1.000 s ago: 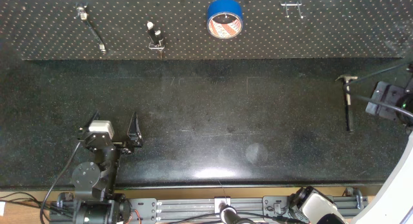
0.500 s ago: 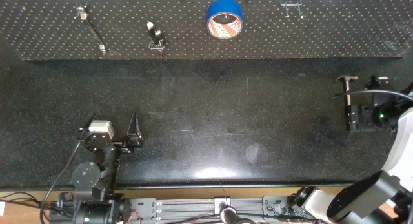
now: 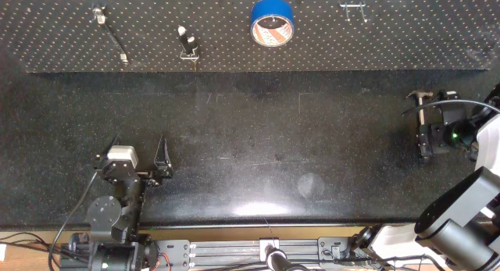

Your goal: Place Tools Onto Pegboard

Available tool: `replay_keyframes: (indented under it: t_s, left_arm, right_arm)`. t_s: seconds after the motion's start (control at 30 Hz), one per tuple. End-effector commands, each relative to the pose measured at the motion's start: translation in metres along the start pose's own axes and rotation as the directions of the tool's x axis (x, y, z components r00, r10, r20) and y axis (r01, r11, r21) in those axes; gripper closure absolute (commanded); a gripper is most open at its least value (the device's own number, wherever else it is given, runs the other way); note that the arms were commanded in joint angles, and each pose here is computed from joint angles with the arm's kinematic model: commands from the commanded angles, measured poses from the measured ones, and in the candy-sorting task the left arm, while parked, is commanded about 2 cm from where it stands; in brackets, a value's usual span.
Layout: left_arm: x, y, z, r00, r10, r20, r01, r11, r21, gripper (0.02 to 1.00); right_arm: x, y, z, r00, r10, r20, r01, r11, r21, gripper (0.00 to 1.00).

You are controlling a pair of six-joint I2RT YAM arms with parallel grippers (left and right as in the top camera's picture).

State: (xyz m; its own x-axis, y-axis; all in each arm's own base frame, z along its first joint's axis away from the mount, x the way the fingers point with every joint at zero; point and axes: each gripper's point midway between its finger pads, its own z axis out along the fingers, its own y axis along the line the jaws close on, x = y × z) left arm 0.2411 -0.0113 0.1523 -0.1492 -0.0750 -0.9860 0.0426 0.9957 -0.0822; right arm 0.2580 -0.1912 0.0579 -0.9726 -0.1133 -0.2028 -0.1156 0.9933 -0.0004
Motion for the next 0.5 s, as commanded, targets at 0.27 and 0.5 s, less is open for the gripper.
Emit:
replay_keyframes:
  t_s: [0.27, 0.5]
  left_arm:
    - [0.0, 0.001, 0.0, 1.0, 0.008, 0.006, -0.008, 1.0, 0.0, 0.023]
    - [0.0, 0.001, 0.0, 1.0, 0.008, 0.005, -0.008, 1.0, 0.0, 0.023]
  right_arm:
    - [0.0, 0.012, 0.019, 0.996, 0.039, -0.085, -0.039, 0.999, 0.0, 0.066]
    - [0.003, 0.009, 0.023, 0.993, 0.039, -0.108, -0.038, 0.999, 0.013, 0.066]
